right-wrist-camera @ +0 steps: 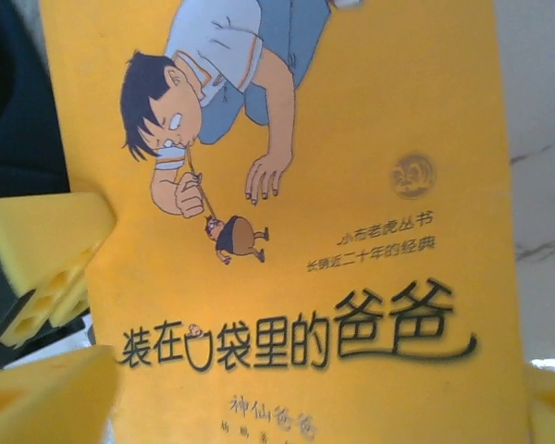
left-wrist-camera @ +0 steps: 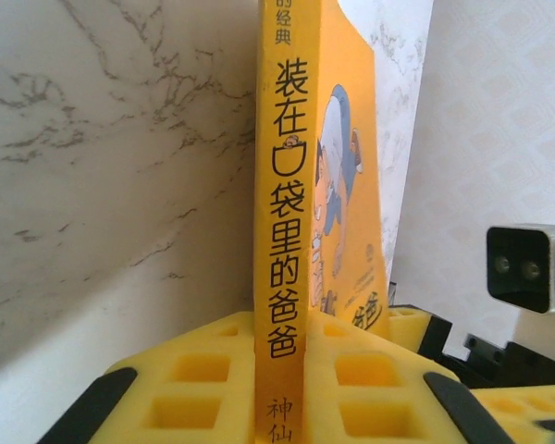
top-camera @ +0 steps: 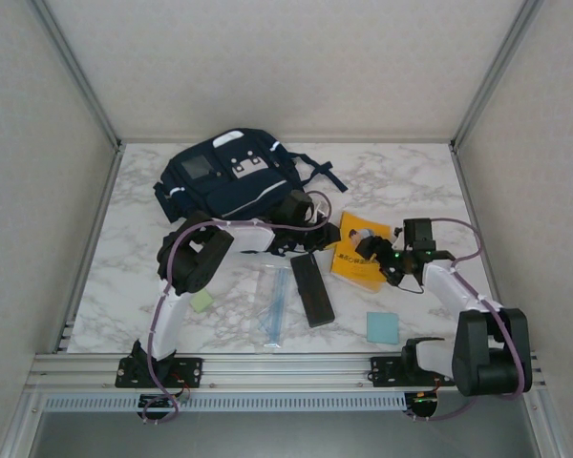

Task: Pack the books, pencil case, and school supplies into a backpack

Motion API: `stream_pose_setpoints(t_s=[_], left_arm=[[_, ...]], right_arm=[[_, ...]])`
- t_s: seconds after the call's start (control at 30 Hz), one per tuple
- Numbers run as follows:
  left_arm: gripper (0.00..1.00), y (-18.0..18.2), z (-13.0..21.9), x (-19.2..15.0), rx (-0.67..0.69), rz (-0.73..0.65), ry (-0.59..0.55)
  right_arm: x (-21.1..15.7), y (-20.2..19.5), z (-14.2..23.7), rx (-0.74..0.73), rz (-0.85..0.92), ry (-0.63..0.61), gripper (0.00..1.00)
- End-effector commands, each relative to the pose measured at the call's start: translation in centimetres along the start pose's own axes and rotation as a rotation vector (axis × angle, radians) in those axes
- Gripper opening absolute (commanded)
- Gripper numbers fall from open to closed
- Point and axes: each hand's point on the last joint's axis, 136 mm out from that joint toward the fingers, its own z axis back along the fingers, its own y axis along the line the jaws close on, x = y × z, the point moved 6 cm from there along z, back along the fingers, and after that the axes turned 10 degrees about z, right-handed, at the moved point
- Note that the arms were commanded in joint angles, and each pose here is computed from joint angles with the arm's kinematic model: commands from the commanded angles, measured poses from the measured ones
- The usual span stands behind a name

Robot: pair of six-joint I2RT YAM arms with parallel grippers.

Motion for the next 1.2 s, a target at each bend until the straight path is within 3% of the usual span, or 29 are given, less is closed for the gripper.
stream_pose_setpoints(t_s=[0.0, 0.13, 0.33, 0.5, 0.73, 0.9, 1.17], left_arm=[[0.05, -6.1, 2.0, -0.7, -0.106, -0.074, -0.011], [0.02, -9.2, 3.7, 0.5, -0.179, -0.051, -0.091], [0.02, -15.0, 7.8, 3.0, -0.325, -0.075, -0.236], [0.03, -17.5, 11.8, 5.1, -0.353, -0.11, -0.405], [0.04, -18.3, 15.3, 6.1, -0.432, -0.079, -0.579], [0.04, -17.7, 16.0, 5.8, -0.486, -0.036, -0.617], [0.04, -17.2, 16.4, 4.3, -0.515, -0.006, -0.625]], right_arm=[[1.0, 0.9, 3.0, -0.078, -0.001, -0.062, 0.99], [1.3, 2.2, 5.8, -0.067, -0.044, -0.13, 0.99], [1.5, 5.2, 7.9, 0.134, -0.11, -0.18, 0.99], [2.1, 7.2, 9.0, 0.252, -0.132, -0.221, 0.99], [2.5, 11.2, 7.1, 0.492, -0.209, -0.325, 0.99], [2.8, 13.4, 5.8, 0.604, -0.277, -0.392, 0.99], [3.9, 16.7, 3.5, 0.69, -0.274, -0.369, 0.99]])
